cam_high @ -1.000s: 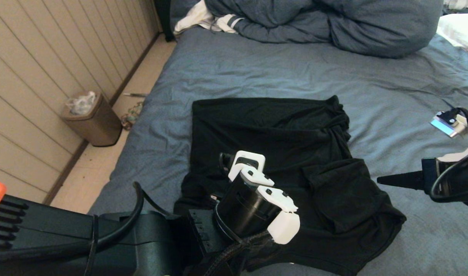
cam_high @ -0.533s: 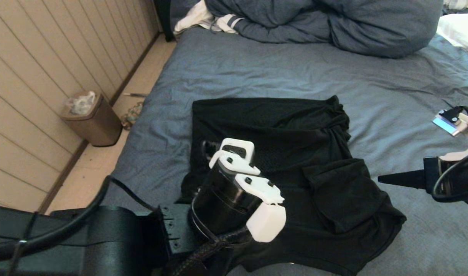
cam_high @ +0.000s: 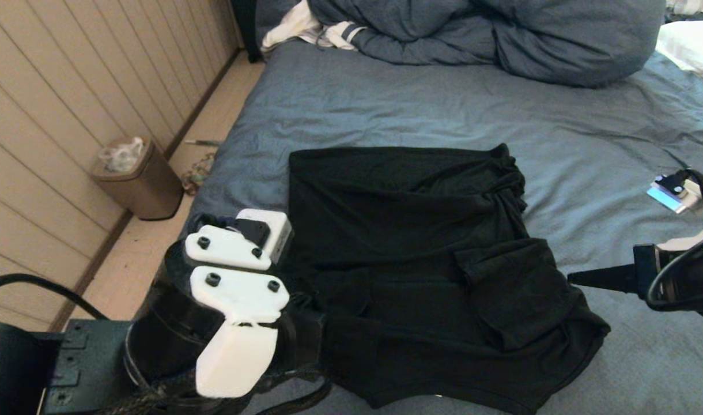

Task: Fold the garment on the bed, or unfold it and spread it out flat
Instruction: Fold the black T-shirt

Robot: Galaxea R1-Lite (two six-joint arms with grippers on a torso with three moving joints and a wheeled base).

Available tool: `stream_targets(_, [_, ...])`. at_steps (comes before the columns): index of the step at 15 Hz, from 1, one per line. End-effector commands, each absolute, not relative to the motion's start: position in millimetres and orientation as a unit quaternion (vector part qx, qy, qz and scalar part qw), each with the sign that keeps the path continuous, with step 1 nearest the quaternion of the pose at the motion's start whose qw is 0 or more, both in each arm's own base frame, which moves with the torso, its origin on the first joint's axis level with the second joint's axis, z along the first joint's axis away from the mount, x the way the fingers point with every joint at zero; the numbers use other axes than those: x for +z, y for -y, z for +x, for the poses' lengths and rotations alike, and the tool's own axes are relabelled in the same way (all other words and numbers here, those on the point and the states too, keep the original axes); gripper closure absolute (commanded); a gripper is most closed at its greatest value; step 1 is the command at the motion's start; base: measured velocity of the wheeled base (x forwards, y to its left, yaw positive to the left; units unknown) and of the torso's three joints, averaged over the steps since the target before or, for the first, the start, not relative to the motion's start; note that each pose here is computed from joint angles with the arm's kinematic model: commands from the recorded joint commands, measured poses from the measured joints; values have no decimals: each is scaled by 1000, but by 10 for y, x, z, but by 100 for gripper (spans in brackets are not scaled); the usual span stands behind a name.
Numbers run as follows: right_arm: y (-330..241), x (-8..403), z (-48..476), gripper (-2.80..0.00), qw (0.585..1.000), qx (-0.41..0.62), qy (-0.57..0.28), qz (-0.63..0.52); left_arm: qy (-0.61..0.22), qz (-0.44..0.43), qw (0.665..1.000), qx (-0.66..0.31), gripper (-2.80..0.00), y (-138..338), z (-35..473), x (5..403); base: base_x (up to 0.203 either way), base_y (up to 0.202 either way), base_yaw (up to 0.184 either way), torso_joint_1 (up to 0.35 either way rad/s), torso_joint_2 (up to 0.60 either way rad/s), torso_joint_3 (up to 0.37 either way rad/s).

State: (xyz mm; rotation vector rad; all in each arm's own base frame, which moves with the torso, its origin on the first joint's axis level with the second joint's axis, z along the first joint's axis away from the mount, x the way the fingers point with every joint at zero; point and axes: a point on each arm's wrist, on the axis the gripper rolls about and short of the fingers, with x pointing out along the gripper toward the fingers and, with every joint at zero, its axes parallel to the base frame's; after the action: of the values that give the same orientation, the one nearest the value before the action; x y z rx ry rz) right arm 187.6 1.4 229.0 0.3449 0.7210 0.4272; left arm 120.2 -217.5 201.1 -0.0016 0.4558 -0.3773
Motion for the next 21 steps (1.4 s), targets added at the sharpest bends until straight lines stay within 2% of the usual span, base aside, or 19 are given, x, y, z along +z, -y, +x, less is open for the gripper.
stream_targets(1, [-6, 2177, 1847, 0, 892, 201, -367, 172, -244, -9, 955, -167, 0, 1993, 1172, 1872, 0, 0, 0, 0, 0, 0])
stream_targets(6, [28, 1909, 1734, 0, 873, 177, -415, 187, -355, -43, 914, -191, 0, 1851, 1085, 1449, 0, 0, 0, 0, 0, 0])
stream_targets(10, [22, 1700, 1593, 0, 859, 167, -449, 181, -386, -48, 894, -223, 0, 1897, 1081, 1401, 0, 0, 0, 0, 0, 0])
stream_targets(13, [5, 1624, 1459, 0, 857, 170, -455, 170, -425, -53, 861, -274, 0, 1939, 1052, 1375, 0, 0, 0, 0, 0, 0])
stream_targets(18, [10, 1610, 1455, 0, 862, 168, -453, 156, -467, -16, 836, -287, 0, 2253, 1063, 1137, 0, 0, 0, 0, 0, 0])
stream_targets(21, [5, 1618, 1476, 0, 864, 173, -447, 152, -457, -30, 840, -292, 0, 2390, 1096, 1210, 0, 0, 0, 0, 0, 0])
